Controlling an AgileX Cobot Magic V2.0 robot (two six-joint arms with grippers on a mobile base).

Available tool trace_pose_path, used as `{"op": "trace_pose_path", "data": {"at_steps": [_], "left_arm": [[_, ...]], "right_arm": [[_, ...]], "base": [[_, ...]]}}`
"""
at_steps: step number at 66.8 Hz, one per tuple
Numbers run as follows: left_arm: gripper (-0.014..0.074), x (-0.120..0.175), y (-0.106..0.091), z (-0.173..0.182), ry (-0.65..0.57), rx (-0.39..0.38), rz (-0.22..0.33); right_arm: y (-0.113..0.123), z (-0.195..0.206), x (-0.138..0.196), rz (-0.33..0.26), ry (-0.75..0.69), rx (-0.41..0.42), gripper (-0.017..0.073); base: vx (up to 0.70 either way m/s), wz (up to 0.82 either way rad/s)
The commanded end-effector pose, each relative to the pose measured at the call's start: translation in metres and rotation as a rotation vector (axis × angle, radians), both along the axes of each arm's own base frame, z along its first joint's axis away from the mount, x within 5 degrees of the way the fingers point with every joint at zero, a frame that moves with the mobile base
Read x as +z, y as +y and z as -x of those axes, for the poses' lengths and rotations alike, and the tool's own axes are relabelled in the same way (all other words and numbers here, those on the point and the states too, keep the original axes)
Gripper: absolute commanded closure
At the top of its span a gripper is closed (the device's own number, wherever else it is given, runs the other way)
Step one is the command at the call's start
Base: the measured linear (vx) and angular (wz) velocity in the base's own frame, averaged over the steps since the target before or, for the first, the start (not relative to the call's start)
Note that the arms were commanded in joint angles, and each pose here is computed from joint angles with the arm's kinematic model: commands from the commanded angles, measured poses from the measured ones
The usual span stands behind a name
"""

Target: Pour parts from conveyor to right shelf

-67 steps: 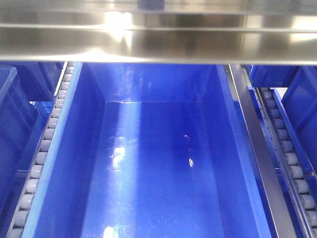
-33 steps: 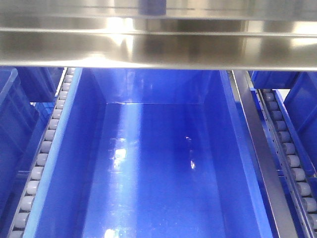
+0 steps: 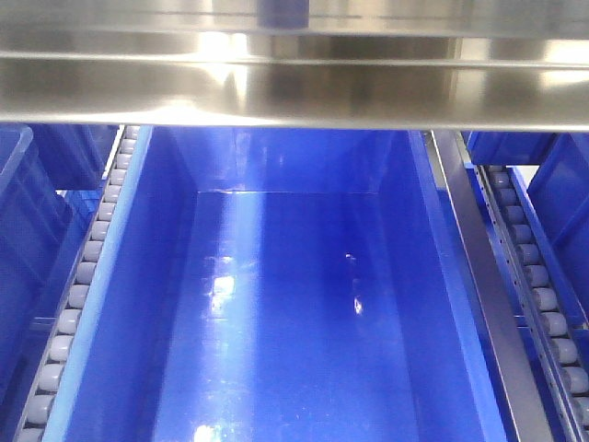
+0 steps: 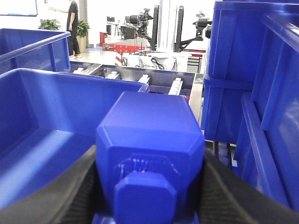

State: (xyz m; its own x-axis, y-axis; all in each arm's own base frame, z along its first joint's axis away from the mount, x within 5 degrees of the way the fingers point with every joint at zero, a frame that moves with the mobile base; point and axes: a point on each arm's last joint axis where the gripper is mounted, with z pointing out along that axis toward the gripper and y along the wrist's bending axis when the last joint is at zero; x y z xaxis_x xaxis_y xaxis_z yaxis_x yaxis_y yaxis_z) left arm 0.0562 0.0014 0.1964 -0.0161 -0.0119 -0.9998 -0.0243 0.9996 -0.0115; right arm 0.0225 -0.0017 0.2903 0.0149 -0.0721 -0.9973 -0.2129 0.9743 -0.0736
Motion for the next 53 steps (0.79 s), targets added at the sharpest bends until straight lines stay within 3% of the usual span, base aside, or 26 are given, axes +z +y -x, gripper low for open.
{"op": "trace_pose_path", "data": {"at_steps": [1,11,21,29,41,53], "left_arm": [[0.0600,0.014,-0.001,0.002,-0.098,-0.008,0.011],[0.0600,0.014,-0.001,0.002,-0.098,-0.008,0.011],[0.0600,0.014,-0.001,0.002,-0.099,-0.008,0.011],[0.0600,0.014,-0.001,0.002,-0.099,-0.008,0.011],[0.0600,0.014,-0.001,0.002,-0.099,-0.008,0.011],[0.0600,0.014,-0.001,0.002,-0.099,-0.008,0.011]], "right_arm": [[0.000,0.002,0.015,-0.008,-0.102,0.013,0.0567],[0.003,-0.006,0.021,-0.006,-0.056,0.018,0.0565],[0.012,-0.029,0.036,-0.005,0.118,0.029,0.0564],[0.024,-0.057,0.049,0.058,0.247,0.057,0.0561],[0.047,-0.100,0.064,0.188,0.411,0.176,0.0557],[0.079,-0.133,0.072,0.219,0.484,0.334,0.0555]], "base": [[0.00,0.00],[0.00,0.00],[0.00,0.00],[0.00,0.00],[0.00,0.00],[0.00,0.00]]}}
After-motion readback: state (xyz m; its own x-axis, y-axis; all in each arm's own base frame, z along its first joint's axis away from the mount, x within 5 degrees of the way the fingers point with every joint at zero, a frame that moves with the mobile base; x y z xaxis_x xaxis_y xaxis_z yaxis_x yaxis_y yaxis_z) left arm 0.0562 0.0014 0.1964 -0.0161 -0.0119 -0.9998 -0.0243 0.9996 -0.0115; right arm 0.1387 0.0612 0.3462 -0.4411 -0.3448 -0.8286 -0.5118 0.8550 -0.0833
